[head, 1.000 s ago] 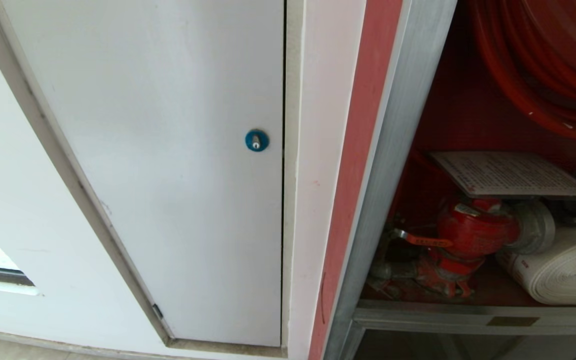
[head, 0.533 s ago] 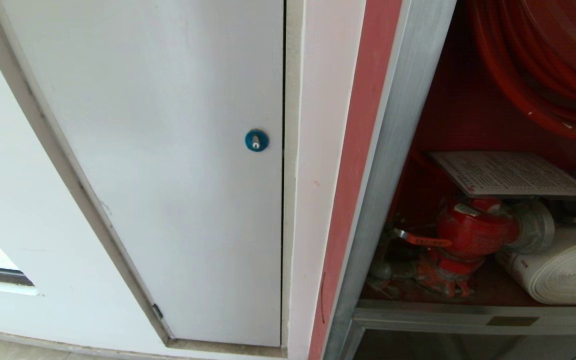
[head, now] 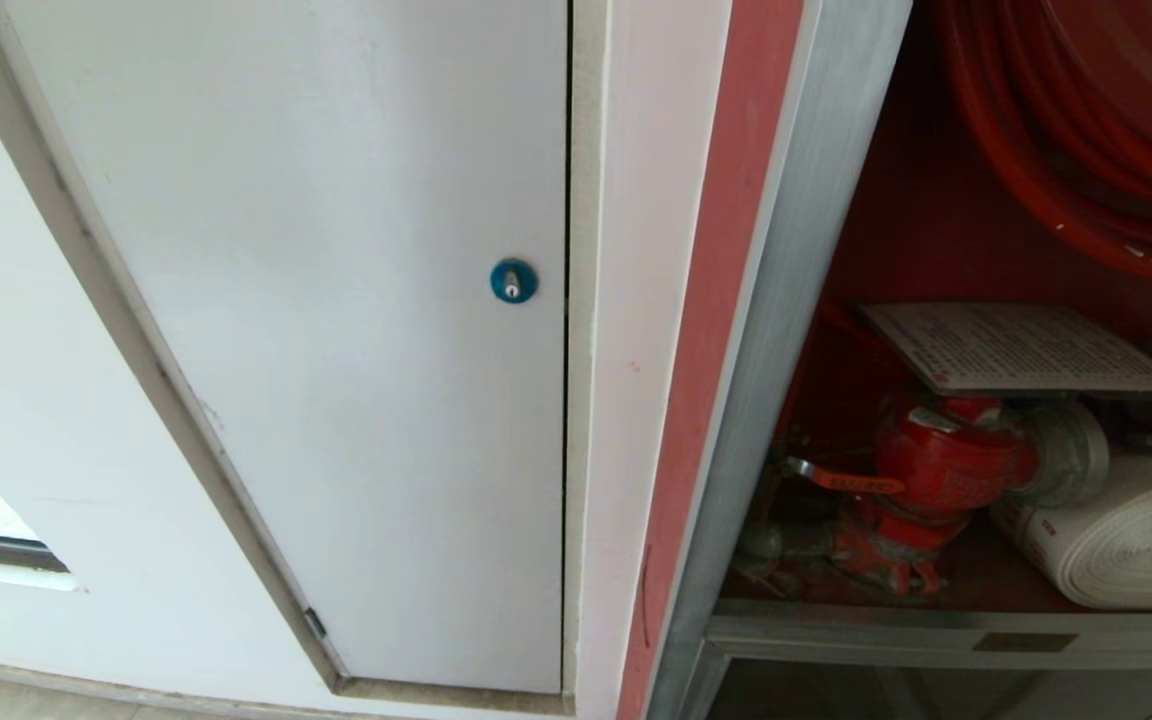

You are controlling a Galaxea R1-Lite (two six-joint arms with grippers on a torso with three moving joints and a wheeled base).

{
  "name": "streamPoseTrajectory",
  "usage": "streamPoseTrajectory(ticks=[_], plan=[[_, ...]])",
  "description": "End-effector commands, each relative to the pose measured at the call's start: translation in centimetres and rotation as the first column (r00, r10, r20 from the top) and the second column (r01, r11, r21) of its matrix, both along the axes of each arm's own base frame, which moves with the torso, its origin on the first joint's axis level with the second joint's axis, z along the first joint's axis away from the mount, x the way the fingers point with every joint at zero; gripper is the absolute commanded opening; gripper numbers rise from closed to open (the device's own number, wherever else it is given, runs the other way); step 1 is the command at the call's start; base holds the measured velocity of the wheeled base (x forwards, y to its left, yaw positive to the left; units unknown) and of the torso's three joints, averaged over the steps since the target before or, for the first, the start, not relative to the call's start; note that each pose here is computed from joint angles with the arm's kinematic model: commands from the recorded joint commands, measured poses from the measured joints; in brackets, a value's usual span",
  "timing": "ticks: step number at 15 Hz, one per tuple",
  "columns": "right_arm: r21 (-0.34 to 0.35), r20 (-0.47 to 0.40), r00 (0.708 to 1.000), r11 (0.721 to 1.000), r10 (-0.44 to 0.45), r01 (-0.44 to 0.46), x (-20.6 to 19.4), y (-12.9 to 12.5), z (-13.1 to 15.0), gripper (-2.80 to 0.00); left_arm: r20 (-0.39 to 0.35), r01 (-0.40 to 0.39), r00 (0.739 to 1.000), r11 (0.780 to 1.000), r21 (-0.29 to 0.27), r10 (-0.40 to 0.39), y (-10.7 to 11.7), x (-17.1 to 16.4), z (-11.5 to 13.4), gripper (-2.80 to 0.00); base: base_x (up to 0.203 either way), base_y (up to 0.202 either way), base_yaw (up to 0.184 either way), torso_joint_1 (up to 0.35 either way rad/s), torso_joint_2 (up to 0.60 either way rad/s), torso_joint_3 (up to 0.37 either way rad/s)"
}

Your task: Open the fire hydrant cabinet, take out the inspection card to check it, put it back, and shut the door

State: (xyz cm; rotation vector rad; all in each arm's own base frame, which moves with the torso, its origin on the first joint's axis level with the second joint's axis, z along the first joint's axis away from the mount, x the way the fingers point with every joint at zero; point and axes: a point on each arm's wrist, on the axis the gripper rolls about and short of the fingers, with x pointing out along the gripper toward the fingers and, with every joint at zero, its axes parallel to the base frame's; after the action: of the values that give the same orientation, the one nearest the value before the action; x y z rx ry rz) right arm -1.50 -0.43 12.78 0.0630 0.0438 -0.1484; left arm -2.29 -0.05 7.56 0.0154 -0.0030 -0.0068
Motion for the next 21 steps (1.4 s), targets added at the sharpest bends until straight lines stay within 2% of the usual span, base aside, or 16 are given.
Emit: streamPoseTrajectory(ticks=[1, 6, 8, 10, 14, 21], plan=[[0.006, 0.078, 0.997, 1.0, -0.011, 0.011, -0.1, 0.0, -1.0, -2.8, -0.002, -0.001, 1.0, 1.0, 0.001, 0.001, 0.0, 0.0, 0.0, -2.8, 0.0, 0.0, 0.0, 0.0, 0.0, 0.0], [-0.039, 0.078, 0.997, 0.999, -0.013, 0.016, -1.6, 0.0, -3.4, -2.8, -0.001, -0.001, 1.0, 1.0, 0.0, 0.001, 0.0, 0.0, 0.0, -2.8, 0.0, 0.0, 0.0, 0.0, 0.0, 0.0], [-0.036, 0.082, 0.997, 0.999, -0.008, 0.011, -1.2, 0.0, -4.1, -2.8, -0.003, -0.001, 1.0, 1.0, 0.0, 0.001, 0.0, 0.0, 0.0, -2.8, 0.0, 0.0, 0.0, 0.0, 0.0, 0.0], [-0.039, 0.093, 0.993, 0.997, 0.069, -0.066, -1.0, 0.2, -4.4, -2.8, -0.002, -0.002, 1.0, 1.0, 0.0, 0.002, 0.0, 0.0, 0.0, -2.8, 0.0, 0.0, 0.0, 0.0, 0.0, 0.0], [-0.043, 0.041, 0.99, 0.99, 0.133, -0.131, -0.8, 0.4, -5.3, -2.8, -0.001, -0.001, 1.0, 1.0, 0.0, 0.001, 0.0, 0.0, 0.0, -2.8, 0.0, 0.0, 0.0, 0.0, 0.0, 0.0], [-0.011, 0.047, 0.99, 0.992, 0.13, -0.13, -0.8, 0.4, -5.3, -2.8, -0.001, -0.001, 1.0, 1.0, 0.0, 0.001, 0.0, 0.0, 0.0, -2.8, 0.0, 0.0, 0.0, 0.0, 0.0, 0.0]])
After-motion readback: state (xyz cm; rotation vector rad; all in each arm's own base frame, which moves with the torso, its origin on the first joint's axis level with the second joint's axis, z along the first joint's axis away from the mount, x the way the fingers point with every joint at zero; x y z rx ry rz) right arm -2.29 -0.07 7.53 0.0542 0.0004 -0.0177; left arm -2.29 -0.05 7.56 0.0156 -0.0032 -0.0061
